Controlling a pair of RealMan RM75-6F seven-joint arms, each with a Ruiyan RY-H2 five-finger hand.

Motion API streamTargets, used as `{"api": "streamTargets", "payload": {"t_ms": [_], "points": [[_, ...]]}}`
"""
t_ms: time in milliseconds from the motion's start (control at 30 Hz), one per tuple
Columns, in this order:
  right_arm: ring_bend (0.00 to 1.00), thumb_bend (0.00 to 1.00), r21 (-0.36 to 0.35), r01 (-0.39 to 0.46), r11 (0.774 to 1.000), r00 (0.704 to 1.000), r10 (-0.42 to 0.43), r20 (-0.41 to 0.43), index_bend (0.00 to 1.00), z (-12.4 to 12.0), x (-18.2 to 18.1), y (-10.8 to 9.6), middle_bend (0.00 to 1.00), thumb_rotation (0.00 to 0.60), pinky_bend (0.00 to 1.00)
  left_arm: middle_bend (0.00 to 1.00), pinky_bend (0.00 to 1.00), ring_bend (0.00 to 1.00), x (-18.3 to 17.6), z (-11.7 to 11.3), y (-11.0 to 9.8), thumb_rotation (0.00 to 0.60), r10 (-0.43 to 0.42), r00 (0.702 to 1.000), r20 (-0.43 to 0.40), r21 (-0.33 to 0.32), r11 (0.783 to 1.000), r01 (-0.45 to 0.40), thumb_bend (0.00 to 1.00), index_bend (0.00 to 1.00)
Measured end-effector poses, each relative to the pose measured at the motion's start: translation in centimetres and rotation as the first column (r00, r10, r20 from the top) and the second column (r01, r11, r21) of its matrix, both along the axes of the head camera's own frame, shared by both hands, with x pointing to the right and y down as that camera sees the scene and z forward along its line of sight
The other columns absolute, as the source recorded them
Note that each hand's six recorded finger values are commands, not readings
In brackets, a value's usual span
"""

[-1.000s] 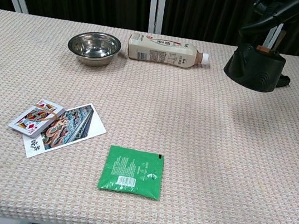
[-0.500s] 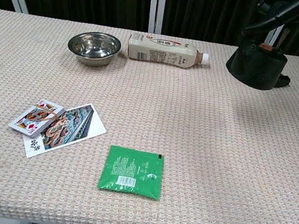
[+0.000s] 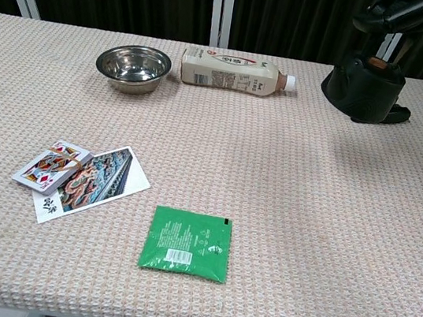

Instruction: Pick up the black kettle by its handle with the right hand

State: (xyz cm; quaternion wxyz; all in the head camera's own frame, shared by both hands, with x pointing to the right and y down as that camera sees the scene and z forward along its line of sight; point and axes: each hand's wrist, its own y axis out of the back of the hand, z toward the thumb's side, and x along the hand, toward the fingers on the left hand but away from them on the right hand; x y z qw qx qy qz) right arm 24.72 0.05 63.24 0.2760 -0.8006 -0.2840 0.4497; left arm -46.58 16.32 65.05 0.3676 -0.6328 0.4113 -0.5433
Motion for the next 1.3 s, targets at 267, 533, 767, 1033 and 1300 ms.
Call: {"api": "streamTargets", "payload": {"t_ms": [267,533,767,1033,1300], "points": [[0.91,0.54,0.005,-0.003,1.000,1.000,0.003,0.002,0.98,-0.04,0.10,-0.02,1.00,0.514,0.43,0.15,0.19,0.12,0.02,0.08,0.11,0.596,-0.001,1.000,-0.002,-0.003,1.000,0.001,0.02,0.14],[0.93,0.62,0.017,0.002,1.000,1.000,-0.002,0.004,1.00,-0.23,-0.02,-0.09,1.00,0.570,0.46,0.15,0.19,0.12,-0.06,0.12,0.22,0.596,-0.004,1.000,-0.003,-0.005,1.000,0.004,0.02,0.14],[0.93,0.64,0.025,0.025,0.999,0.999,-0.024,-0.025,1.00,-0.12,-0.02,-0.12,1.00,0.584,0.47,0.15,0.19,0.12,-0.07,0.32,0.30,0.598,-0.007,1.000,-0.006,-0.008,1.000,0.007,0.02,0.14],[0.94,0.65,0.042,0.099,0.994,0.989,-0.094,-0.116,1.00,0.39,-0.02,-0.26,1.00,0.594,0.48,0.15,0.19,0.12,-0.13,0.56,0.33,0.595,-0.009,1.000,-0.008,-0.012,1.000,0.009,0.02,0.14],[0.95,0.65,0.085,0.179,0.980,0.964,-0.158,-0.215,1.00,0.62,-0.14,-0.62,1.00,0.599,0.49,0.15,0.19,0.12,-0.23,0.53,0.39,0.597,-0.011,1.000,-0.008,-0.010,1.000,0.011,0.02,0.14]]}}
